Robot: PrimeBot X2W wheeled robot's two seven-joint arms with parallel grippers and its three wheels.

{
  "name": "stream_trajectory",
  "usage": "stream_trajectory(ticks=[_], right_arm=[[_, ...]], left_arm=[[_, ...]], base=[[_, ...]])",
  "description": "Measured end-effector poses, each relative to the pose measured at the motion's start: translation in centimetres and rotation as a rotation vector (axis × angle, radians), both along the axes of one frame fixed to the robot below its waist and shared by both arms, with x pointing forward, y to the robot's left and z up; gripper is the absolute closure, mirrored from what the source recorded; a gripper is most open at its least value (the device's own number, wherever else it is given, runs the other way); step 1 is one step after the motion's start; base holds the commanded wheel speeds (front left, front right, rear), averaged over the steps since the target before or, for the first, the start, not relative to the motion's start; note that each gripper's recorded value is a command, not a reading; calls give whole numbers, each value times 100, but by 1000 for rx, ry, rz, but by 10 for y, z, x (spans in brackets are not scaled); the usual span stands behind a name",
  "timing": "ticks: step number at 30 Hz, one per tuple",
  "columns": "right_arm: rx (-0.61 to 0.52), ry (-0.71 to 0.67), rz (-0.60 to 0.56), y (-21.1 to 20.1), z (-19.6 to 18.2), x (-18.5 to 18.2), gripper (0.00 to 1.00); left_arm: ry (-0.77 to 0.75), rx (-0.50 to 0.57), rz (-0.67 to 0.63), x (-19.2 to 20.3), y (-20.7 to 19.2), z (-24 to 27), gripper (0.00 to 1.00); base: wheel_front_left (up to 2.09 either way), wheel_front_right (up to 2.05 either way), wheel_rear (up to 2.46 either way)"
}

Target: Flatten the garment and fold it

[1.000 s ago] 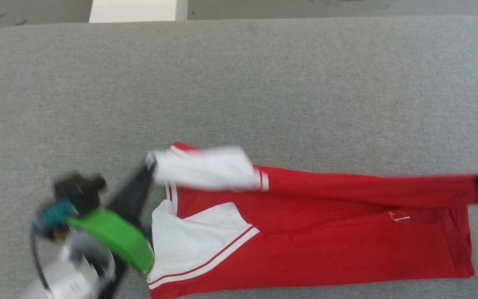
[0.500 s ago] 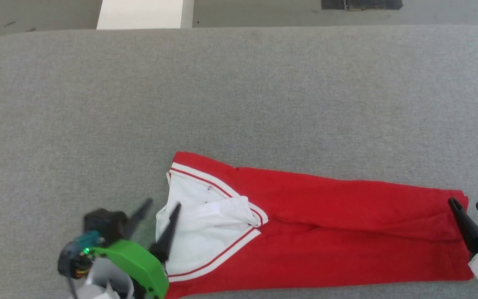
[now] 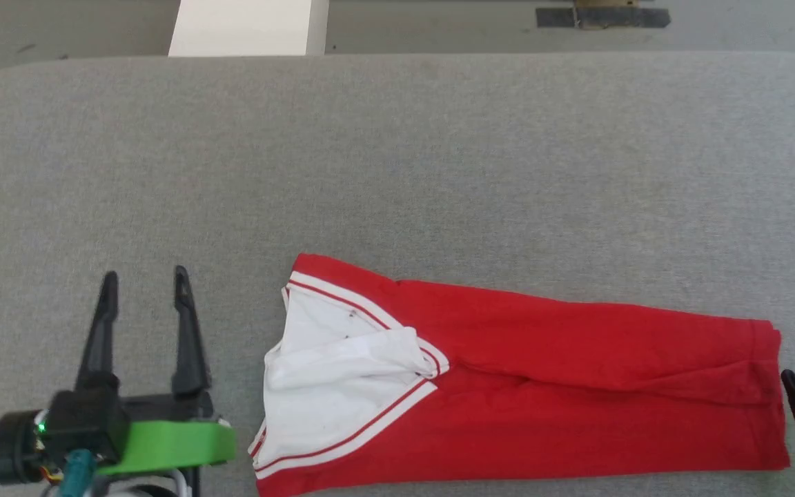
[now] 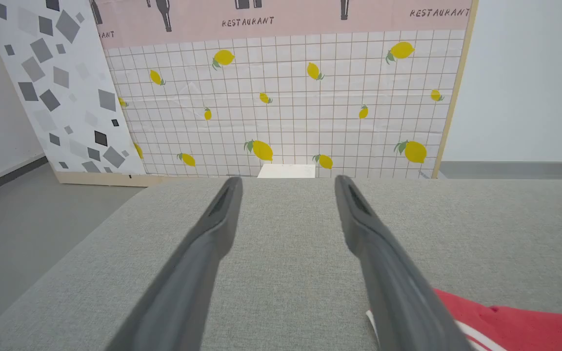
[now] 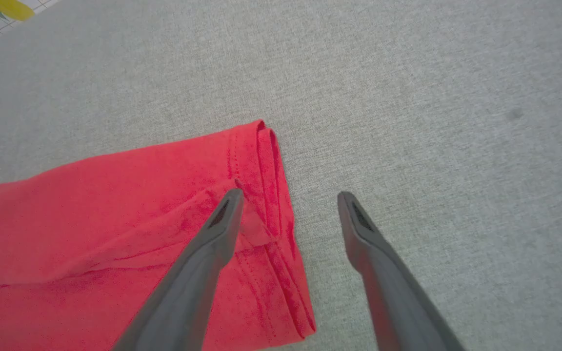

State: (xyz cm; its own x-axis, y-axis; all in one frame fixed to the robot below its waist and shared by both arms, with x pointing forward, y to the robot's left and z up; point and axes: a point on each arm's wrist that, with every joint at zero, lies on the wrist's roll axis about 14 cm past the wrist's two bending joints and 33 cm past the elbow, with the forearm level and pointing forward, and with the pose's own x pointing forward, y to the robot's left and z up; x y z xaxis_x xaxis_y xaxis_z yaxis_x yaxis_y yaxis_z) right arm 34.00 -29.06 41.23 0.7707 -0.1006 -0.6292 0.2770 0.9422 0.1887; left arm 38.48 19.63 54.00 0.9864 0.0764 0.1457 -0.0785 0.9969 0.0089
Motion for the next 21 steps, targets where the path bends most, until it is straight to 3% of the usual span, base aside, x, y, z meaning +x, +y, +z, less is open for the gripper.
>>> stream_trajectory(ticks=[9, 10, 11, 12, 13, 21], right_arm=[[49, 145, 57, 26, -46, 3, 0], [51, 160, 61, 26, -49, 4, 50], [56, 173, 66, 27, -51, 5, 66], [58, 174, 65, 26, -51, 7, 88], [61, 173, 64, 26, -51, 8, 100], [51, 102, 10, 9, -30, 15, 100]], left_arm=[[58, -5, 29, -7, -3, -22, 0], [62, -2, 35, -7, -1, -23, 0], [66, 5, 42, -7, 2, -24, 0], [68, 10, 45, -8, 4, -25, 0], [71, 11, 47, -8, 5, -26, 0], [42, -2, 63, -15, 9, -17, 0]], base=[[0, 0, 0], [0, 0, 0], [0, 0, 0], [0, 0, 0], [0, 0, 0], [0, 0, 0]])
